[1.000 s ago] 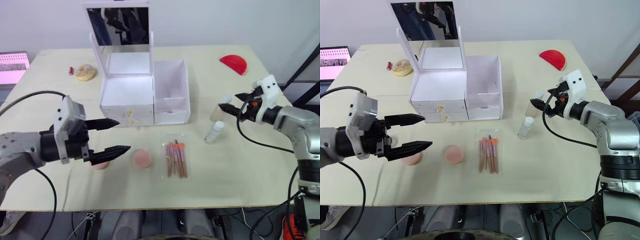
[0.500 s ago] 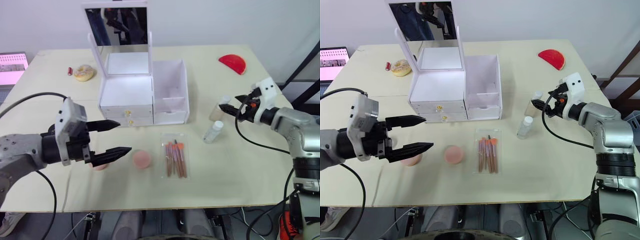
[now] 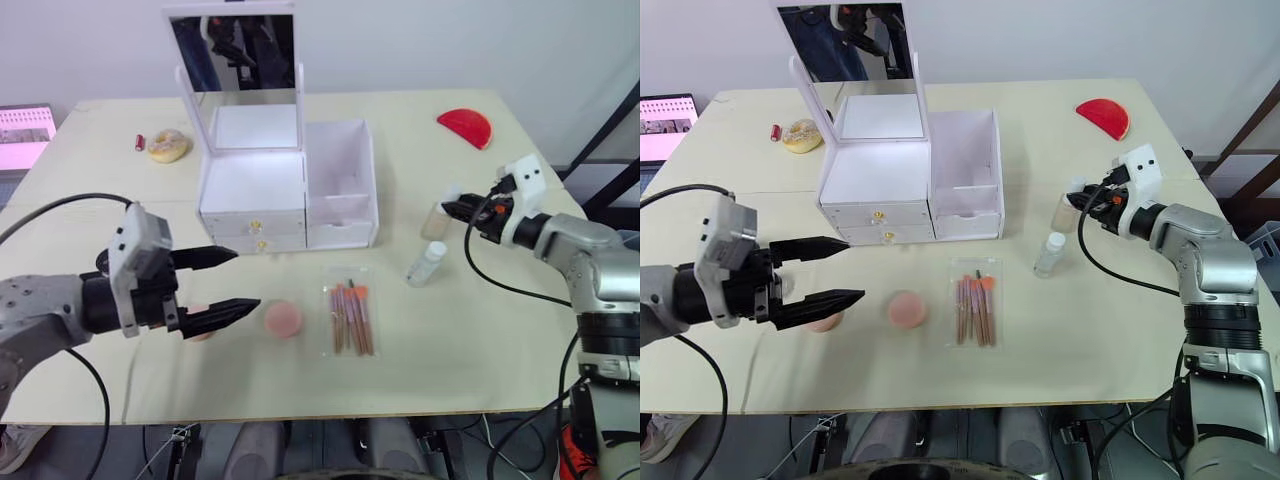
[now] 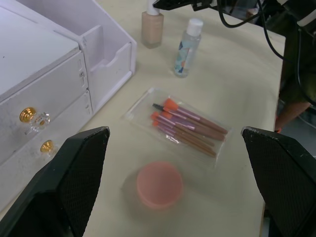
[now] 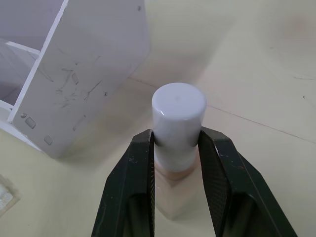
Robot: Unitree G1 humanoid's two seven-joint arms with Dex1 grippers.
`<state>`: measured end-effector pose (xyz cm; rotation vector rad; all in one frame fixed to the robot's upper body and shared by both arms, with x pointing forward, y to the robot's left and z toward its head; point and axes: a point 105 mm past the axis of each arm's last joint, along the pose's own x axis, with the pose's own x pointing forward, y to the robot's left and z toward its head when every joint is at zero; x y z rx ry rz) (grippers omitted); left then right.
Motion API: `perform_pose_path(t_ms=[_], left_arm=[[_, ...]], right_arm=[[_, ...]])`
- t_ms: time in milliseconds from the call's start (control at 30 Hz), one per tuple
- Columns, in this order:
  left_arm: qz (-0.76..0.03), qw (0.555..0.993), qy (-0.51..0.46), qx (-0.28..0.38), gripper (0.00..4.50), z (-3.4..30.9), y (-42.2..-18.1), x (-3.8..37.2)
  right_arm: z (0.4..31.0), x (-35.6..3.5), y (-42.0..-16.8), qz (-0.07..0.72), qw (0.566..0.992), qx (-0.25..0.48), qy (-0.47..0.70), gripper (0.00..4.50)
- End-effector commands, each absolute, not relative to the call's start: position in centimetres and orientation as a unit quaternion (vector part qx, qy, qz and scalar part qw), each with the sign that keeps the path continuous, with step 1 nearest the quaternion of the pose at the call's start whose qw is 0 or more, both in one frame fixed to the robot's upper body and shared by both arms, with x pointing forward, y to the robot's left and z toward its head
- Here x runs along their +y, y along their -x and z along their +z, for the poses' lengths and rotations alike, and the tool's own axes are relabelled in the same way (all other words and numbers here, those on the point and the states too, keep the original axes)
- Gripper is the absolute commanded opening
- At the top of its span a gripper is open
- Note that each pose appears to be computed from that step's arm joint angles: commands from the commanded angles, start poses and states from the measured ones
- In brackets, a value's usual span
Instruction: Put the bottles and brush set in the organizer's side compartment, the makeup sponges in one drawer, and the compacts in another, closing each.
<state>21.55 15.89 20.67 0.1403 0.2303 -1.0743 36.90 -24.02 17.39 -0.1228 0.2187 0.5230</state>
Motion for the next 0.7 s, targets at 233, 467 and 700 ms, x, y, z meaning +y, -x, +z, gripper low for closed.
perform_pose_path(t_ms=[233,467,700], left_arm=[[-0.517,0.848,-0.082,0.087,4.5,21.6,-21.2,15.8],[-0.517,0.847,-0.082,0.085,4.5,21.6,-21.4,15.9],[-0.521,0.845,-0.081,0.082,4.5,21.5,-21.6,15.6]], right_arm=[[24.0,-21.7,-36.2,0.312,0.949,0.007,0.05,0.79],[28.2,-17.0,-33.4,0.417,0.903,-0.059,0.077,0.79],[29.8,-12.3,-33.2,0.449,0.886,-0.052,0.103,0.79]])
